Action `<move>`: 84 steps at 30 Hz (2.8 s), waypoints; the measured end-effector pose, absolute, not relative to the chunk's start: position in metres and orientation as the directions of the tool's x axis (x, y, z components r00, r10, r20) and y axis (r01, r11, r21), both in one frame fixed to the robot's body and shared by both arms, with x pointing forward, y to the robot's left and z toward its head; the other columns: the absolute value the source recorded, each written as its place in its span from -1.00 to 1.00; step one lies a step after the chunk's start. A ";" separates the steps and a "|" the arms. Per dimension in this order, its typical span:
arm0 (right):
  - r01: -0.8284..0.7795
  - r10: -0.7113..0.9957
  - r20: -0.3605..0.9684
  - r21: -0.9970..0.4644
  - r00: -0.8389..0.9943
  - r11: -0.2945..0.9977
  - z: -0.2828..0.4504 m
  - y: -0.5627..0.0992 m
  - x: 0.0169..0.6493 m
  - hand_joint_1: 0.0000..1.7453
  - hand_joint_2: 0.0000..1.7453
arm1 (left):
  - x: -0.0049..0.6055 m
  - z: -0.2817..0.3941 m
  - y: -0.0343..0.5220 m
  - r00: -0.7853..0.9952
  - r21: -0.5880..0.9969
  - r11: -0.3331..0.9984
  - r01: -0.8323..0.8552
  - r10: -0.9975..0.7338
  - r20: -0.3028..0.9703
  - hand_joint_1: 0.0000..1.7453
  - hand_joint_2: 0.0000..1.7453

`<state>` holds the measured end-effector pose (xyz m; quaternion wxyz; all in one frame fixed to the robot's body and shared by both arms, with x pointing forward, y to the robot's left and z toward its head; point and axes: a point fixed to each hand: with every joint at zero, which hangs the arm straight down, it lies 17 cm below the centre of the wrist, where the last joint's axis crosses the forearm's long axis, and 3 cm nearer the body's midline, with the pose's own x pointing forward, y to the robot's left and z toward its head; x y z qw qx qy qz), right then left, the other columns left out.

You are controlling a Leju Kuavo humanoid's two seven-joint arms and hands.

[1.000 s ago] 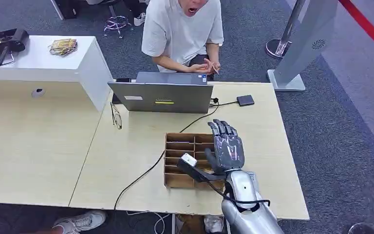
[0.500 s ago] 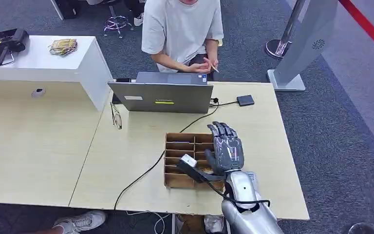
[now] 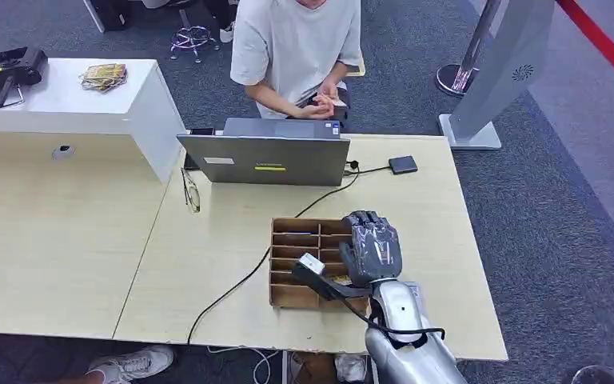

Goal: Pass the card to the sensor for recognition and then transmit it.

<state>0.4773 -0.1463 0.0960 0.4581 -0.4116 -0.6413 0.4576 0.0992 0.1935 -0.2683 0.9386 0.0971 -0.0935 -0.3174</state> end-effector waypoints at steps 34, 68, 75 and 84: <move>0.263 0.918 0.215 -0.914 -0.332 0.309 0.142 -0.137 0.469 1.00 1.00 | 0.099 -0.268 0.193 0.786 0.239 0.786 0.571 -0.607 0.116 -1.00 -1.00; 0.446 0.845 0.235 -0.765 -0.479 0.466 0.261 -0.103 0.459 1.00 1.00 | 0.098 -0.268 0.192 0.776 0.234 0.777 0.585 -0.619 0.116 -1.00 -1.00; 0.460 0.840 0.239 -0.748 -0.486 0.479 0.283 -0.096 0.470 1.00 1.00 | 0.100 -0.268 0.191 0.759 0.236 0.761 0.605 -0.640 0.119 -1.00 -1.00; 0.449 0.830 0.254 -0.743 -0.496 0.496 0.298 -0.081 0.481 1.00 1.00 | 0.100 -0.268 0.188 0.743 0.227 0.746 0.626 -0.659 0.115 -1.00 -1.00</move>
